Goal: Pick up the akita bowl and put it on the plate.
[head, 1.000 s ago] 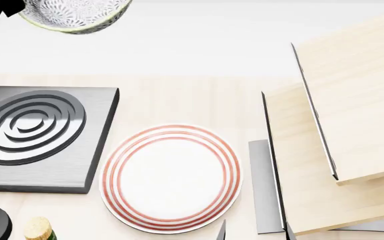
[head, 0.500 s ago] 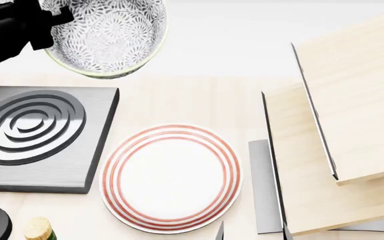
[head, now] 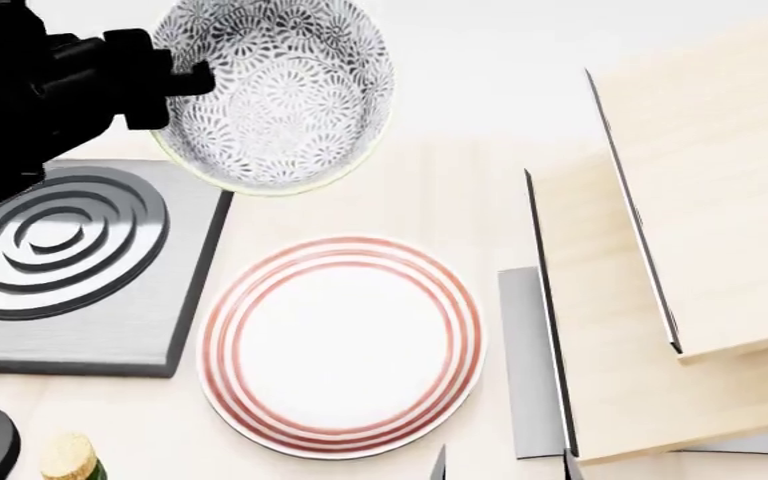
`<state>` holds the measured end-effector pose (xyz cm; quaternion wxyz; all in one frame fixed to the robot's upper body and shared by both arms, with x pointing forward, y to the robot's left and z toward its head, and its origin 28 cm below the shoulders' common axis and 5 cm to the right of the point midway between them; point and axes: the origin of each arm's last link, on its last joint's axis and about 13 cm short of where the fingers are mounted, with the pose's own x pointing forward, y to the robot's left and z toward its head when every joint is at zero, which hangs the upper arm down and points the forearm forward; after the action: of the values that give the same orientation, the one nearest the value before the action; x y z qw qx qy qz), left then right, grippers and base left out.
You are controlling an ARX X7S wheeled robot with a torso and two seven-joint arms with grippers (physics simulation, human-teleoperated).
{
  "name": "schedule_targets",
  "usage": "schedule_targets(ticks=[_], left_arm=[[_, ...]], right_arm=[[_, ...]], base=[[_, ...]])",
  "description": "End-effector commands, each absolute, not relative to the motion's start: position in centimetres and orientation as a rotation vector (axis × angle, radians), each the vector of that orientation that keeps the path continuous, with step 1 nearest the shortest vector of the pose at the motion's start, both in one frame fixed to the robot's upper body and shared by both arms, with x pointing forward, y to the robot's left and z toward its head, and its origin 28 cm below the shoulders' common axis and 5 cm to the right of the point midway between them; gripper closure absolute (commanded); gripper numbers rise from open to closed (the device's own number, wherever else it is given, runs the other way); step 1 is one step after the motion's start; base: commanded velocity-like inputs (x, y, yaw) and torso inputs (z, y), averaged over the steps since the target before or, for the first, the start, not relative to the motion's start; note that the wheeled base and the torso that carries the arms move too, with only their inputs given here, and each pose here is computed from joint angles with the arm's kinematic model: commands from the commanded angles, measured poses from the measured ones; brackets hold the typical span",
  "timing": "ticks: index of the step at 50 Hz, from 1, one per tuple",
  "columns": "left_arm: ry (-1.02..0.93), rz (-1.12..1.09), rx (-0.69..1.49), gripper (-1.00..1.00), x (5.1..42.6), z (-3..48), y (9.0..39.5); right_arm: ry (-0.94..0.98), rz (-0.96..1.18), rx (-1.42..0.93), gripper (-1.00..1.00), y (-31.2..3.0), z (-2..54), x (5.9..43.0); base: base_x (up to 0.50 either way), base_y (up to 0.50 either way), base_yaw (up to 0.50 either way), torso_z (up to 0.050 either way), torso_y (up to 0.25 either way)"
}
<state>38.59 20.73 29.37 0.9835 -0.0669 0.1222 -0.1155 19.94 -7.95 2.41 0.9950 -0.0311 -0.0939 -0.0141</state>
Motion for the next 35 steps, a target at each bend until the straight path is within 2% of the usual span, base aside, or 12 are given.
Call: schedule_targets(ticks=[1, 3, 5, 35], left_arm=[[0.221, -0.269, -0.103, 1.00, 38.7, 28.8, 19.8], [0.207, -0.271, -0.080, 1.00, 38.7, 28.7, 19.7], [0.244, -0.275, -0.153, 1.00, 38.8, 28.7, 19.7], [0.214, -0.282, -0.092, 1.00, 38.9, 27.6, 19.6]], right_arm=[[-0.184, -0.029, -0.063, -1.00, -8.0, 2.3, 20.0], [-0.183, -0.030, -0.062, -1.00, -8.0, 2.3, 20.0], [-0.183, -0.030, -0.061, -1.00, -8.0, 2.2, 20.0], [-0.174, -0.030, -0.066, -1.00, -7.9, 2.1, 20.0]], base=[[0.00, 0.00, 0.00, 0.000, -0.160], [0.00, 0.00, 0.00, 0.000, -0.156], [0.00, 0.00, 0.00, 0.000, -0.143], [0.00, 0.00, 0.00, 0.000, -0.001]])
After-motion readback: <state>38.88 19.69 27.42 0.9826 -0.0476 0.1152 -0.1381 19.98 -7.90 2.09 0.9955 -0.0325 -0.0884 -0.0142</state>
